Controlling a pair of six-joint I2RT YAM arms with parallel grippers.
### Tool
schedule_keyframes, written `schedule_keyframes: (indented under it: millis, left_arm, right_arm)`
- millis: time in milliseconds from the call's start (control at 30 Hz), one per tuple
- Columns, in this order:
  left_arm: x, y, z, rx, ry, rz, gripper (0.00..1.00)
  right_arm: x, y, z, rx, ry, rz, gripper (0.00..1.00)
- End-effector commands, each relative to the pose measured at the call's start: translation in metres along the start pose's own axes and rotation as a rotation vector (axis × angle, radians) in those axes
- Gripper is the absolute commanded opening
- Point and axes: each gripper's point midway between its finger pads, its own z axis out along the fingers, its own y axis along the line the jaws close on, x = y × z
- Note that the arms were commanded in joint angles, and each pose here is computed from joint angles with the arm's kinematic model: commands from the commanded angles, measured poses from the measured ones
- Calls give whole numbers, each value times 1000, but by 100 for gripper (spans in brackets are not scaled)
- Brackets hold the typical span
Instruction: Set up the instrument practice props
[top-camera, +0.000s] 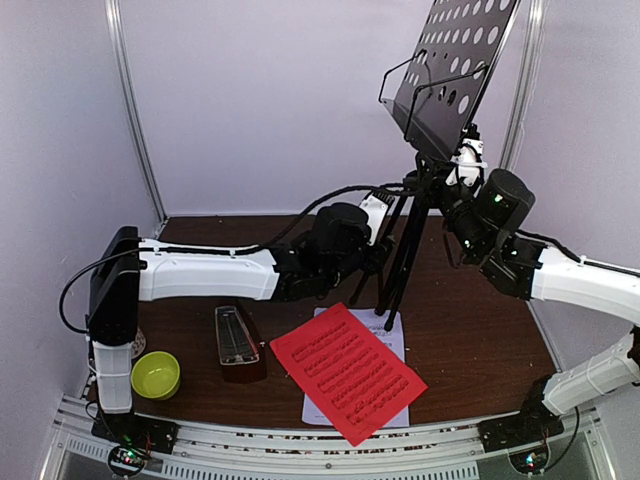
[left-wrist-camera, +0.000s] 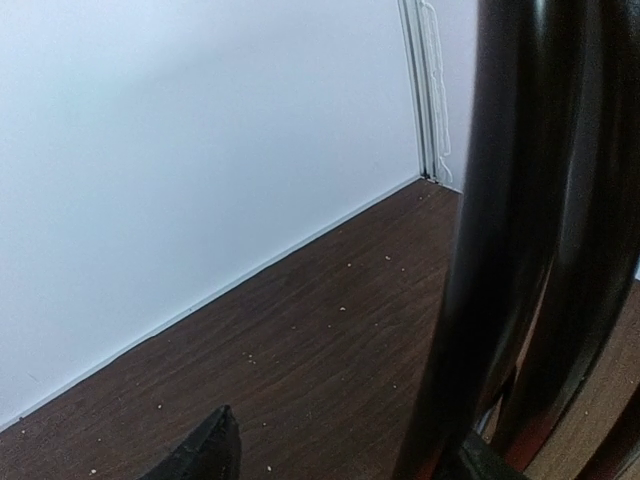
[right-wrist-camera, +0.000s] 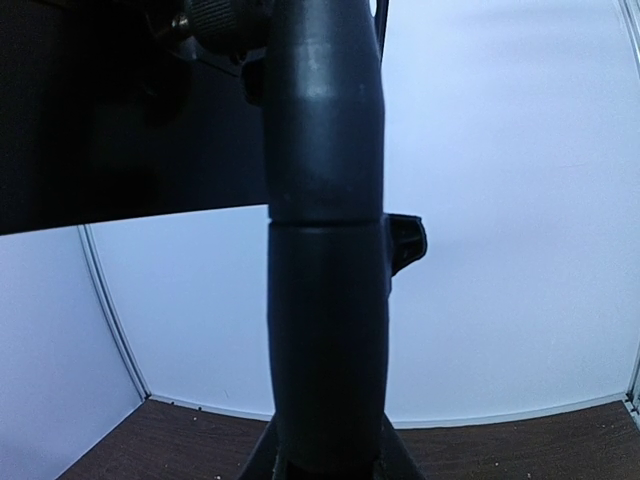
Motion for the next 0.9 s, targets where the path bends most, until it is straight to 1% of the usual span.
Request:
schedule_keyframes:
  millis: [0,100,200,367,533,700,733,867]
  left_arm:
    - [-12,10,5,-47,-41,45,59]
    - [-14,9,5,-40,-50,74,54]
    - [-16,1,6,7,-61,118,48]
    - [-15,-1,7,33,-63,163,32]
    - [-6,5,9,35,-48,195,19]
    - [9,19,9,24,-39,213,2]
    - [13,21,9,23,-35,220,0]
    - [28,31,12,5,-13,251,0]
  right_arm:
    - [-107,3,-23,-49,-307,198,0]
    - [-109,6,-22,-61,-307,196,0]
    - [-108,9,-21,-68,-301,188,0]
    - [-113,14,-16,-83,-304,176,0]
    - [-120,18,-14,-88,-309,144,0]
    - [-130,19,-15,-91,-318,113,0]
    - [-133,19,-15,-91,-324,107,0]
    - [-144,22,-14,-102,-334,83,0]
